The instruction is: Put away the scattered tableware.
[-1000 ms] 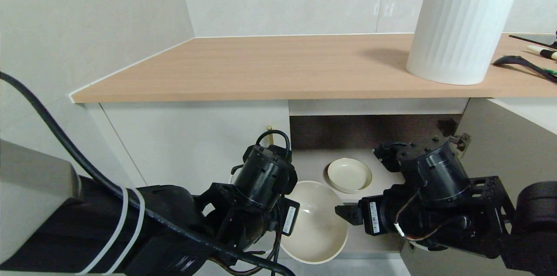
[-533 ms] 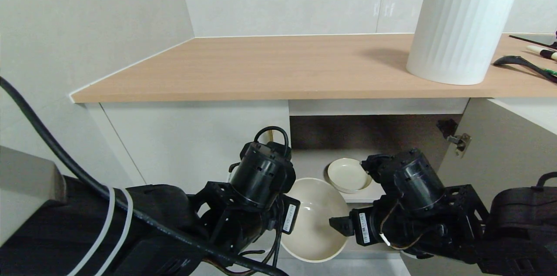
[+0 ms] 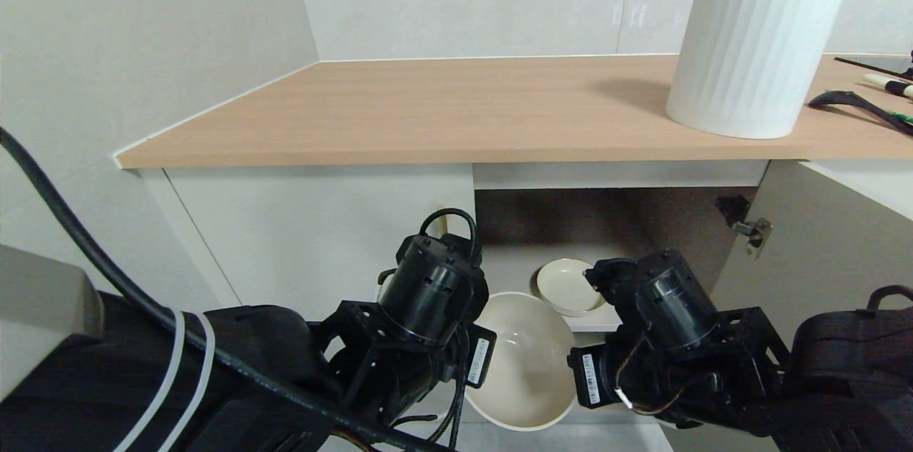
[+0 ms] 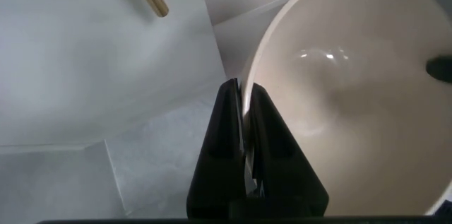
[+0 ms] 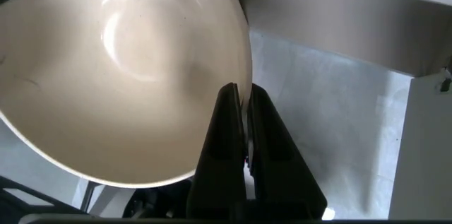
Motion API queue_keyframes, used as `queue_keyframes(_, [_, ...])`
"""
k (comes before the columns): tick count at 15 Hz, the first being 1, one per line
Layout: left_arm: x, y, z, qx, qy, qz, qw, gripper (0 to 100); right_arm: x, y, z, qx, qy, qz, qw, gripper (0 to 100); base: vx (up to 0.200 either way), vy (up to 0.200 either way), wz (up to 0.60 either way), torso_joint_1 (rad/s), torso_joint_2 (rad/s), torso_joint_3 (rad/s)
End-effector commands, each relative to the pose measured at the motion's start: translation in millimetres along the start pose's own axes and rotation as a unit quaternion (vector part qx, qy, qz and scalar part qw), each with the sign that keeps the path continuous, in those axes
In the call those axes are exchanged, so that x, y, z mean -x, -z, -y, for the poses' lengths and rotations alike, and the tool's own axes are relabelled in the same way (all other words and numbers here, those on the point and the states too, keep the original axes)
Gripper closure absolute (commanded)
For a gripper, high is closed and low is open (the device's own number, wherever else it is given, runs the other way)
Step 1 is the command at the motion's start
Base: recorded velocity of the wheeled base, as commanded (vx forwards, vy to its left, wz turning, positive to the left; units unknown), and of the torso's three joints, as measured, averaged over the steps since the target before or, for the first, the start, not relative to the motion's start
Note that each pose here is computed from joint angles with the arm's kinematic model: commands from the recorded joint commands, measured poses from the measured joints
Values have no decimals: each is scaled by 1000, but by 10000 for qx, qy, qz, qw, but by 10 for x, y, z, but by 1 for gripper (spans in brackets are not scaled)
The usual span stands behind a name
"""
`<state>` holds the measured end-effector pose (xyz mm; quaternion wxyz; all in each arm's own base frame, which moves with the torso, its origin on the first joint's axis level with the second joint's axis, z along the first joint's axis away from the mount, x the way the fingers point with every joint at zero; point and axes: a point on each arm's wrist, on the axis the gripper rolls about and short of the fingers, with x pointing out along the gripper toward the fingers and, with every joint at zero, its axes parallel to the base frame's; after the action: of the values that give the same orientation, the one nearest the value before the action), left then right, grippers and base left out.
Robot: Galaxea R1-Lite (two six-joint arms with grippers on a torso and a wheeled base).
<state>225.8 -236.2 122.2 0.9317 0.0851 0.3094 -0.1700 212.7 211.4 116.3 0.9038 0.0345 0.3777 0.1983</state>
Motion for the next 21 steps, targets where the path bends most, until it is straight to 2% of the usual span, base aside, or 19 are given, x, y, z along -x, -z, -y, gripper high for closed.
queue_keyframes(1, [-2,1,2,2,-5,1,10000,100,-10,10,-2,19,10,-26,10000,100,0,0,0,0,0,0])
queue_keyframes(4, [-7,10,2,-15,-10,-19,10000,100,-10,10,-2,27,17,-22,10000,100,0,0,0,0,0,0])
queue_keyframes(5, [-9,9,-3,-10,-16,-20,10000,0,-10,10,-2,27,10,-26,10000,100,0,0,0,0,0,0])
queue_keyframes(12, [164,-80,-56,101,-22,237,9997,0,-46,12,30,-14,106,-45,9999,100,0,0,0,0,0,0])
queue_keyframes(17, [300,-137,-95,167,0,423,9990,0,-346,-245,423,-685,674,140,9953,100,0,0,0,0,0,0])
queue_keyframes(18, [308,-143,-102,177,-3,436,9989,0,-377,-263,437,-789,701,156,9943,100,0,0,0,0,0,0])
queue_keyframes(19, [313,-140,-100,173,3,437,9989,0,-550,-354,500,-1317,999,319,9857,100,0,0,0,0,0,0])
queue_keyframes(21, [317,-148,-105,176,0,450,9988,0,-693,-425,583,-1512,1357,500,9779,100,0,0,0,0,0,0])
